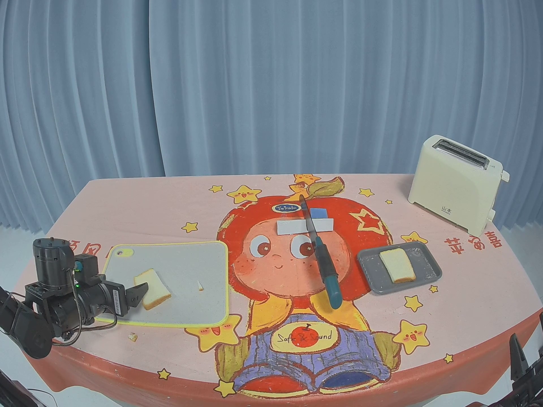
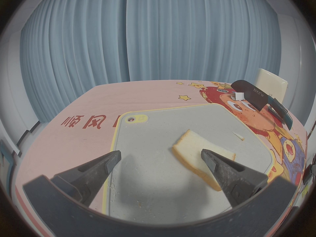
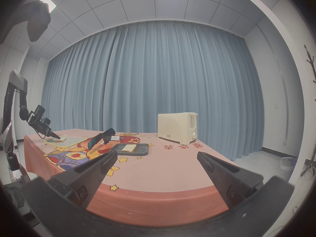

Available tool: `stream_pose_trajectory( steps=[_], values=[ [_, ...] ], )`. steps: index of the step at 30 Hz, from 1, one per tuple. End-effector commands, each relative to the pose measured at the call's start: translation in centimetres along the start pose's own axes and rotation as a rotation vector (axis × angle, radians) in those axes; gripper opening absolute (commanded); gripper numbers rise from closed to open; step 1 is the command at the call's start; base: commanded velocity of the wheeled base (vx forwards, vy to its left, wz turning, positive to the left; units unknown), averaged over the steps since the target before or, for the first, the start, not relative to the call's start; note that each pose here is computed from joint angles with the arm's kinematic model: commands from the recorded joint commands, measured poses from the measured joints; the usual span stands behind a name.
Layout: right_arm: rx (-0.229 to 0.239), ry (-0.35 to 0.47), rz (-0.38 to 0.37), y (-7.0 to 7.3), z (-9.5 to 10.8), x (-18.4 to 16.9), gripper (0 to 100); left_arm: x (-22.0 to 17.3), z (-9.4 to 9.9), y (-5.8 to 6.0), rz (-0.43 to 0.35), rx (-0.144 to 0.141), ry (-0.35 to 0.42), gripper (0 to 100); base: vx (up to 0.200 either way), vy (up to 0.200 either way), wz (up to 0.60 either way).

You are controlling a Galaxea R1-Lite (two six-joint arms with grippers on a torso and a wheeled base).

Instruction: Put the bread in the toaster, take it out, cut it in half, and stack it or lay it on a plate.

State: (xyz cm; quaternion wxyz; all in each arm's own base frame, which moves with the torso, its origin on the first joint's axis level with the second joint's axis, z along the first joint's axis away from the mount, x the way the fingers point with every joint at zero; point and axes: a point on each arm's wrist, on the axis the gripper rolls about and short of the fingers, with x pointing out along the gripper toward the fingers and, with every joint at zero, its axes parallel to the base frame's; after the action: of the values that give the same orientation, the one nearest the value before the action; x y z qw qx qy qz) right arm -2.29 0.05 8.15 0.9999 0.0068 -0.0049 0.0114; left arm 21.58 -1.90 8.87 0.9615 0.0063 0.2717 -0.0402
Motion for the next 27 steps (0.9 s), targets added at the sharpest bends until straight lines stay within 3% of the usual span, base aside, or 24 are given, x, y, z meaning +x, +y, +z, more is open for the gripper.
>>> stream_pose_trajectory(
  steps=[1,22,23,27],
  values=[
    [0.0,0.007,0.0,-0.01,-0.5,0.05,100,0.14,0.01,0.02,0.006,-0.001,0.002,100,0.0,0.0,0.0],
    [0.0,0.007,0.0,-0.01,-0.5,0.05,100,0.37,-0.7,-0.01,0.017,0.001,0.035,100,0.0,0.0,0.0],
    [0.0,0.008,0.0,-0.01,-0.5,0.06,100,0.37,-0.7,-0.01,0.017,0.001,0.035,0,0.0,0.0,0.0],
    [0.0,0.007,0.0,-0.01,-0.5,0.05,100,0.36,-0.75,-0.04,0.015,0.001,0.037,0,0.0,0.0,0.0]
  ],
)
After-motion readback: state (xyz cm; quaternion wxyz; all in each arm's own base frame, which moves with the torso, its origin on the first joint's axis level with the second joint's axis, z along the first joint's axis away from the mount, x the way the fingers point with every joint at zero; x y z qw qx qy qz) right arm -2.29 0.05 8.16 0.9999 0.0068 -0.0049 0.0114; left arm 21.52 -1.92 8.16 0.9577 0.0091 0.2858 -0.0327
